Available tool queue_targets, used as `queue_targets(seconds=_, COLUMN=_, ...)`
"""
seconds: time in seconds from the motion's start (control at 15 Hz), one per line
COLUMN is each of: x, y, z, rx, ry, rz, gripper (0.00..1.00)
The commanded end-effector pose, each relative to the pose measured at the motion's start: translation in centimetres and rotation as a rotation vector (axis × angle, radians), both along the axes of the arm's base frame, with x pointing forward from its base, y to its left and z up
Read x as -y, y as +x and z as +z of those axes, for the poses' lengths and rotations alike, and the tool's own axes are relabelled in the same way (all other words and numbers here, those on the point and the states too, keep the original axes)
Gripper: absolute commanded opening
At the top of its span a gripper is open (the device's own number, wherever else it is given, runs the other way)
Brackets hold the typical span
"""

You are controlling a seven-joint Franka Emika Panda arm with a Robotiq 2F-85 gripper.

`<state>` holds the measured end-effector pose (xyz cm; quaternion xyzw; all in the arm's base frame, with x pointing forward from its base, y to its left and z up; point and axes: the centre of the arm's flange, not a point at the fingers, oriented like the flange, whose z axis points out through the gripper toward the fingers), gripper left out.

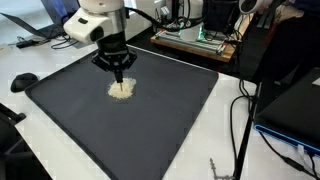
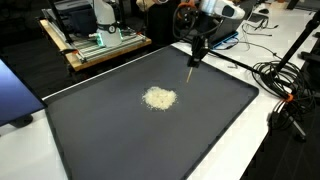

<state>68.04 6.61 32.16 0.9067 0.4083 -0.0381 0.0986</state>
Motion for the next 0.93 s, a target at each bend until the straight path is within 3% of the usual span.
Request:
queue_targets(seconds=0.0, x=3.7, y=1.0, z=1.0, rx=-0.033, ry=0.09, rz=-0.079, gripper=0.03)
queue_targets(seconds=0.87, x=13.1, y=-3.2, z=2.0, rx=-0.008, ry=0.209, rz=-0.285, gripper=0.03)
